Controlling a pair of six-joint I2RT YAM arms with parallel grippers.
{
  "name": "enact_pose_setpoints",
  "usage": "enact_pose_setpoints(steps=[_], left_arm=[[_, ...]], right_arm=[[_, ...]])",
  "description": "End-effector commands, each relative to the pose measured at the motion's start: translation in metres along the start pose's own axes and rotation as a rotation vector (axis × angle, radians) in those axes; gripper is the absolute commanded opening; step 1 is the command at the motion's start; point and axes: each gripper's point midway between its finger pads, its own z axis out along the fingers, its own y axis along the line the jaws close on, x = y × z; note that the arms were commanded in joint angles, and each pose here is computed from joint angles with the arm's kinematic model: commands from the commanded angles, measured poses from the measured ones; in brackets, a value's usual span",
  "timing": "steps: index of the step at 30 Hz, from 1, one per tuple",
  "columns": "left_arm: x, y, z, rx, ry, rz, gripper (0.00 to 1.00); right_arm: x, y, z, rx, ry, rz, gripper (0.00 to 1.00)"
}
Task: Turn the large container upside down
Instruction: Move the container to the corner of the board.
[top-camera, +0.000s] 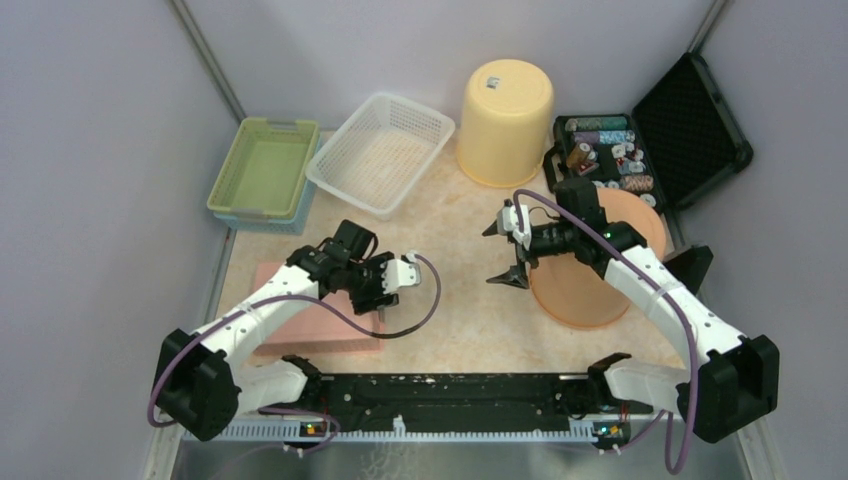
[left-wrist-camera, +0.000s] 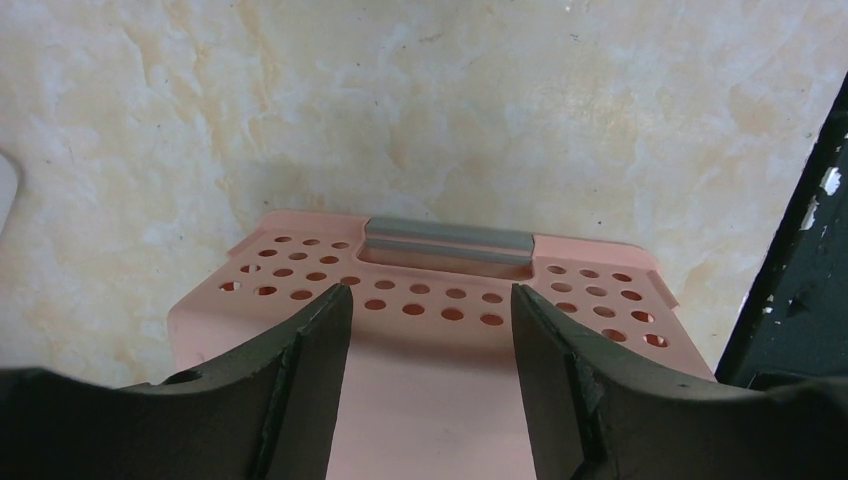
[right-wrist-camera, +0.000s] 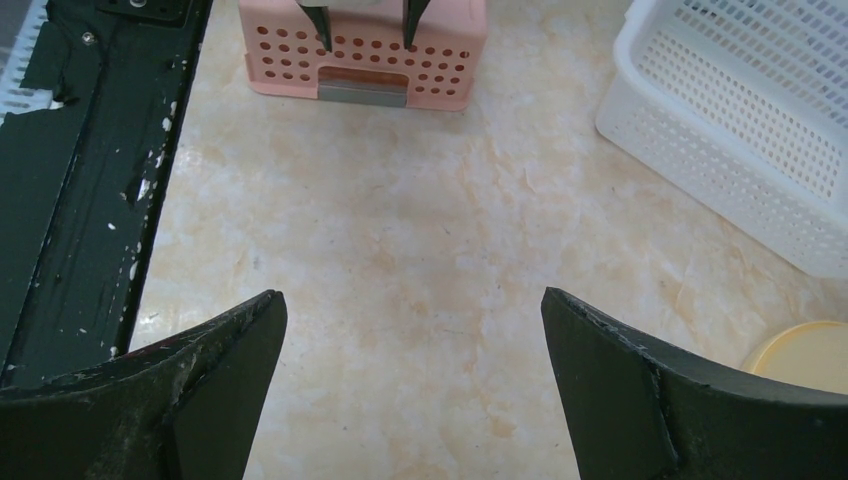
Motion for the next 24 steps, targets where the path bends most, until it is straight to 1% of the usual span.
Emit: enact_pose_setpoints(steps=[1,6,11,24], left_arm=[[0.009,-0.001,-0.007,-0.004,0.046,0.017,0.65],[0.017,-0.014,-0.010,0.044,0.071,0.021,0.64],[0.027,-0.013,-0.018,0.011,0.116,0.039,0.59],[0.057,-0.005,-0.032,-0.029,0.190,0.062,0.55]], right_arm=[[-0.015,0.000,-0.005,0.006,-0.053,-0.065,0.99],[-0.015,0.001,-0.005,0.008,-0.054,-0.067,0.99],[-0.015,0.001,-0.005,0.009,-0.054,-0.067,0.99],[-0.018,0.003,-0.007,0.010,-0.060,-0.074,0.99]])
